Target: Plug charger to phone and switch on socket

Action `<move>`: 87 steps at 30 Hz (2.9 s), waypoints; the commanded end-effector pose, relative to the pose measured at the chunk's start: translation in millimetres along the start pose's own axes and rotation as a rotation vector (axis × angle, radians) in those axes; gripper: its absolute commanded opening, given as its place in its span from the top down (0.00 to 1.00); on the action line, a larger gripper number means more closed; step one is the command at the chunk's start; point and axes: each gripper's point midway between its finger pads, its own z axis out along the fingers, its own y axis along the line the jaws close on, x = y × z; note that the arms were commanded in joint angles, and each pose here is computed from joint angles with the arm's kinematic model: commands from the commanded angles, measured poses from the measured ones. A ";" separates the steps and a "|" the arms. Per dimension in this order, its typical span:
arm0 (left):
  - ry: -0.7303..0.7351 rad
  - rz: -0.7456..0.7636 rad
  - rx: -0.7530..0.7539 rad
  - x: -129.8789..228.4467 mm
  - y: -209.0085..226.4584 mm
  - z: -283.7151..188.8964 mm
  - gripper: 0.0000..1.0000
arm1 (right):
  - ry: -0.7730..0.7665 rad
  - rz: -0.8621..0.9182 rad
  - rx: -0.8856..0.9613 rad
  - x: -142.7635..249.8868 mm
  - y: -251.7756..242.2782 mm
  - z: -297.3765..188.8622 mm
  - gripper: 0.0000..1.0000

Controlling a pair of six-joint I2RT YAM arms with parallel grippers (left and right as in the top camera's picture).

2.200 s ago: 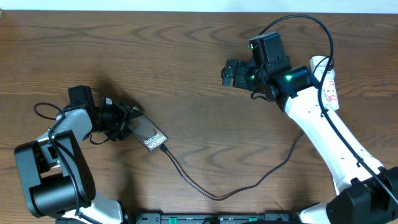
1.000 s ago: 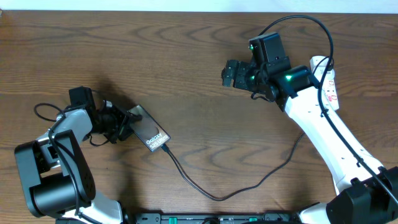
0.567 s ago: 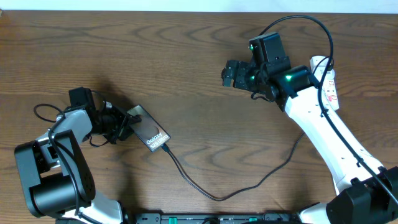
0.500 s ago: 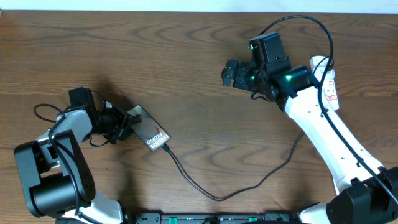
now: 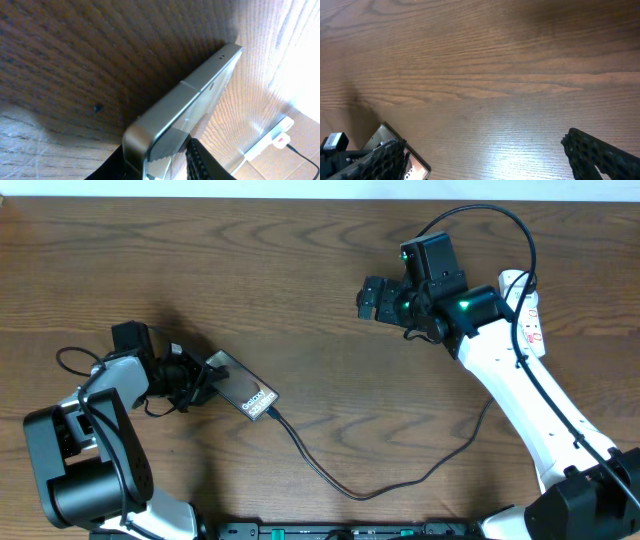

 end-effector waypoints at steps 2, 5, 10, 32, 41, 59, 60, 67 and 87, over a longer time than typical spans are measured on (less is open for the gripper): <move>-0.018 -0.094 -0.219 3.3 58.3 14.0 0.65 | -0.017 -0.018 0.004 -4.0 2.2 -2.7 0.01; -0.018 -0.094 -0.219 3.3 58.3 14.0 0.63 | -0.017 -0.018 0.004 -4.0 2.2 -2.7 0.01; -0.018 -0.094 -0.219 3.3 58.3 14.0 0.62 | -0.017 -0.018 0.004 -4.0 2.2 -2.7 0.01; -0.012 -0.097 -0.222 4.8 59.1 13.9 0.56 | -0.017 -0.018 0.004 -3.9 2.2 -2.7 0.01; -0.010 -0.099 -0.224 5.4 59.5 13.7 0.49 | -0.016 -0.018 0.005 -3.8 2.1 -2.7 0.01; -0.054 0.163 -0.042 -5.0 12.1 1.7 0.07 | -0.003 -0.017 0.013 -0.7 0.0 -2.6 0.01; -0.071 0.194 -0.008 -6.3 2.4 -3.2 0.07 | -0.003 -0.017 0.014 -0.6 -0.1 -2.6 0.01; -0.315 0.429 0.147 -7.3 -71.0 -76.7 0.07 | 0.025 -0.014 0.032 6.1 -4.7 -2.8 0.01; -0.676 0.739 0.318 38.7 -139.5 -189.0 0.07 | -0.092 -0.107 -0.104 -86.8 -25.0 -157.8 0.01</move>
